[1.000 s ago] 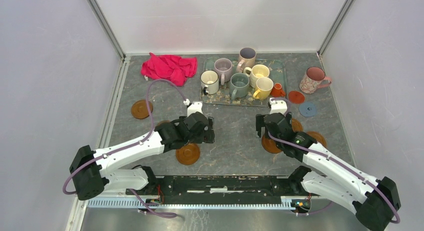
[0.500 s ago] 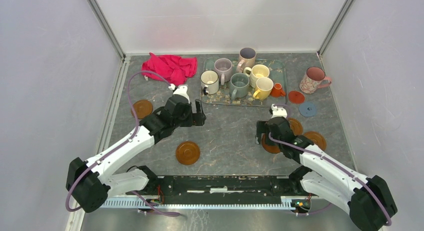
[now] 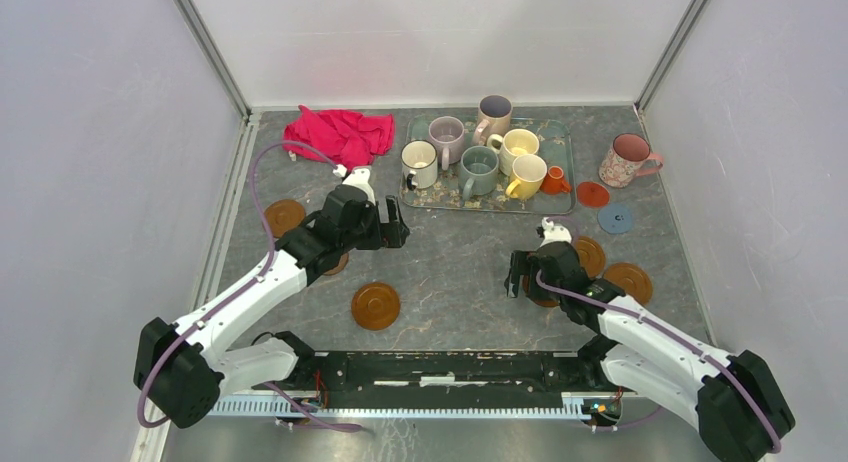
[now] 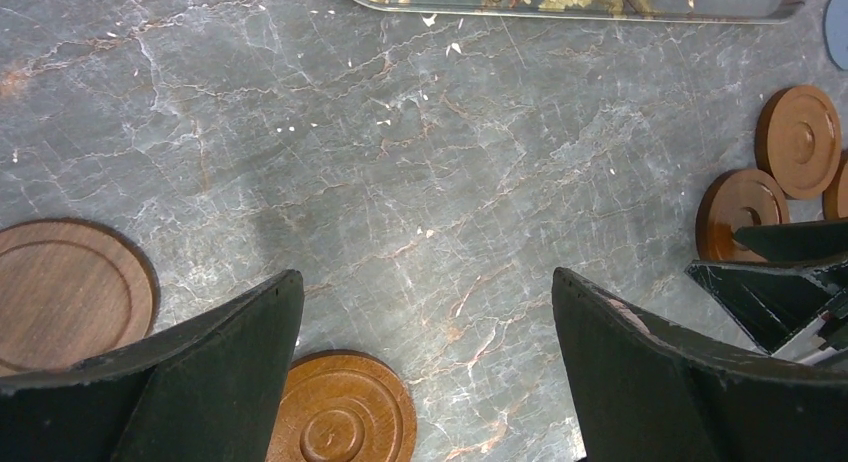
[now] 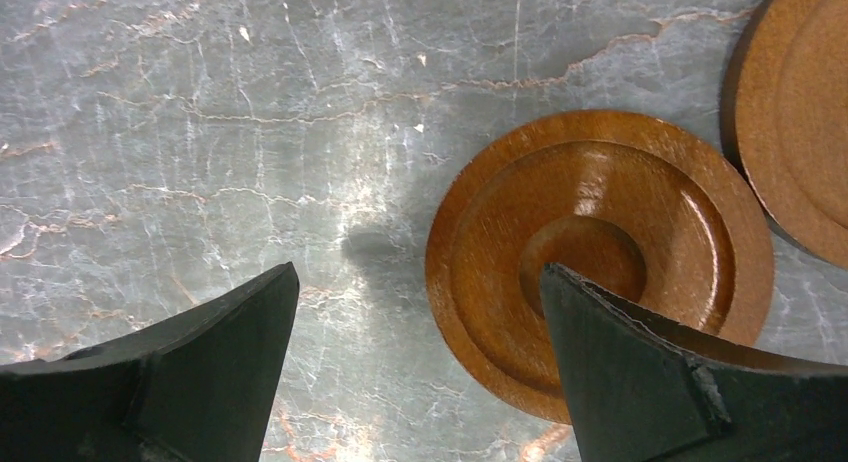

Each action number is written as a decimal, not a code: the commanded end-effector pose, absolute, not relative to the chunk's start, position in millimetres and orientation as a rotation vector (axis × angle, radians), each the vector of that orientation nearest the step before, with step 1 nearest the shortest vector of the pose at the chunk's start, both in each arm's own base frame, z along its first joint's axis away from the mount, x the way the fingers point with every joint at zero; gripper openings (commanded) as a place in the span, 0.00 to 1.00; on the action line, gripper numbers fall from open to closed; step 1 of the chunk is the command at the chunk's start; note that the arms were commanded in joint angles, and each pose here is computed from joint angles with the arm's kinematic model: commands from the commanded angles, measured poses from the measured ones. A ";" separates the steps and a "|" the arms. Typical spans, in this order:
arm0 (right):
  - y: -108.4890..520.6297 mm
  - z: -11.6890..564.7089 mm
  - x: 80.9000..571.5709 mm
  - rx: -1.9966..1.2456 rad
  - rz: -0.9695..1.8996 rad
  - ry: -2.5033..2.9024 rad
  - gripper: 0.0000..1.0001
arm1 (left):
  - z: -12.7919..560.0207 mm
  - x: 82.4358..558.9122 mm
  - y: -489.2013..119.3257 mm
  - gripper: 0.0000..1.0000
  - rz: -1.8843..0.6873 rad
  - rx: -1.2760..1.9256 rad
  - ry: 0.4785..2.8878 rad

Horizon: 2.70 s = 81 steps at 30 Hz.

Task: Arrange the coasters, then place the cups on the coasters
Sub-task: Move the coaster to the center of the board.

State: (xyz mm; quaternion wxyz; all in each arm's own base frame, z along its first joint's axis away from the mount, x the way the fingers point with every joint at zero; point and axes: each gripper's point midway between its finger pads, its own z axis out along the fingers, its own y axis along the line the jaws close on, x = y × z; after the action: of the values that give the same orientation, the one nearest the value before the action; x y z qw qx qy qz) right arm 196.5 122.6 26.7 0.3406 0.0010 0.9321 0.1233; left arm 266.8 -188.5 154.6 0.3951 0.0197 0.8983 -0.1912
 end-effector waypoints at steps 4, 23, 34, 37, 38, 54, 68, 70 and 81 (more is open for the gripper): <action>136.7 11.3 178.2 -0.070 0.388 2.516 0.98 | 165.6 271.1 -194.1 1.00 -0.527 0.125 2.217; 221.7 26.9 133.6 -0.469 0.484 2.518 0.98 | 157.6 268.1 -195.1 1.00 -0.537 0.128 2.238; 289.8 39.0 119.3 -0.666 0.577 2.479 0.98 | 155.3 266.3 -195.4 1.00 -0.540 0.134 2.245; 305.6 45.8 121.3 -0.705 0.583 2.459 0.98 | 155.2 266.8 -195.7 1.00 -0.540 0.134 2.246; 308.8 47.4 122.1 -0.716 0.578 2.454 0.98 | 154.6 266.2 -196.0 1.00 -0.541 0.135 2.248; 336.5 52.4 129.9 -0.807 0.583 2.429 0.98 | 152.1 266.1 -194.5 1.00 -0.529 0.139 2.255; 283.5 38.8 121.7 -0.729 0.454 2.486 0.98 | 149.3 266.3 -196.7 1.00 -0.537 0.139 2.265; 281.6 34.1 118.8 -0.727 0.461 2.500 0.98 | 148.1 266.5 -197.1 1.00 -0.538 0.139 2.269; 299.0 26.4 110.2 -0.768 0.554 2.510 0.98 | 144.6 265.9 -195.3 1.00 -0.528 0.134 2.278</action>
State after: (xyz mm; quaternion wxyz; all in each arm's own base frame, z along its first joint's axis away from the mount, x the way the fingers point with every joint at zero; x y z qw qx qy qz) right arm 113.1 282.9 25.6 0.2306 -0.2759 0.9162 0.1769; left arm 260.5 -194.3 141.4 0.3746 0.0302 0.9028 -0.2091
